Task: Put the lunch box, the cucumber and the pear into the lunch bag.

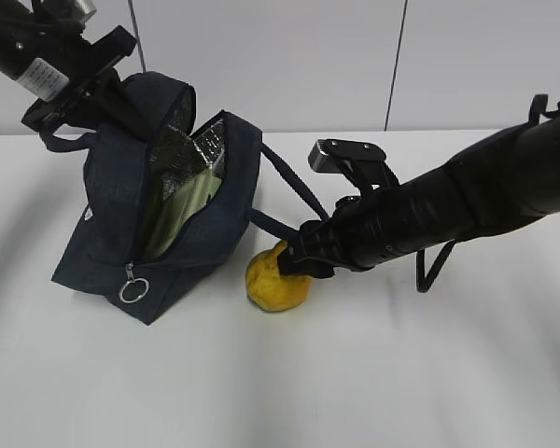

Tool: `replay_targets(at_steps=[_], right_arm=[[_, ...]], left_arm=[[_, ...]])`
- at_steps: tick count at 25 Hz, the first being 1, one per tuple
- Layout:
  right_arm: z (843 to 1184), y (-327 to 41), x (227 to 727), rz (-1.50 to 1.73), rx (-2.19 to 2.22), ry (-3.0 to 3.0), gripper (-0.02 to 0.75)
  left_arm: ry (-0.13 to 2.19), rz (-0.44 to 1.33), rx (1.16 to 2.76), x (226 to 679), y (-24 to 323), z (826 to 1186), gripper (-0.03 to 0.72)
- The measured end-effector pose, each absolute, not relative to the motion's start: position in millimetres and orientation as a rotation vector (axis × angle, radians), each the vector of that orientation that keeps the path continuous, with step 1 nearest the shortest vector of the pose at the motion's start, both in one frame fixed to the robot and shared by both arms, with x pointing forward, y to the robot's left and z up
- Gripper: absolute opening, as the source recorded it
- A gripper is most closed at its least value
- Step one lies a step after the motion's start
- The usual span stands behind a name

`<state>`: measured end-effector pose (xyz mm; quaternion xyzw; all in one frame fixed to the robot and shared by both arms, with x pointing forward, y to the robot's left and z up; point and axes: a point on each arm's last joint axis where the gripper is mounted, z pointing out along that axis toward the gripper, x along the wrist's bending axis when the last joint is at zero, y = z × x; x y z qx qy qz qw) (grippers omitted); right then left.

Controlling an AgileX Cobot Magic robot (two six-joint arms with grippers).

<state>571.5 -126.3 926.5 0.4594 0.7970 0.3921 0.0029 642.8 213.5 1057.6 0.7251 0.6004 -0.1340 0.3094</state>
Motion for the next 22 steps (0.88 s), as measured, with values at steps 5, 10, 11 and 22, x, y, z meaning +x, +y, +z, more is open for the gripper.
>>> replay_targets(at_steps=[5,10,11,22], right_arm=[[943.1,-128.2,559.1,1.181,1.382,2.606,0.367],[944.2,-129.4,555.6,1.144,1.369,2.647,0.364],[944.1,-130.1,556.7,1.138,1.376,2.631,0.364],[945.1,-133.3,564.2,1.137,1.416,2.525,0.578]], left_arm=[[1.587,-0.352,1.918,642.8,213.6,1057.5,0.0],[1.587,-0.352,1.918,642.8,213.6,1057.5,0.0],[1.587,-0.352,1.918,642.8,213.6,1057.5,0.0],[1.587,-0.352,1.918,642.8,213.6,1057.5,0.0]])
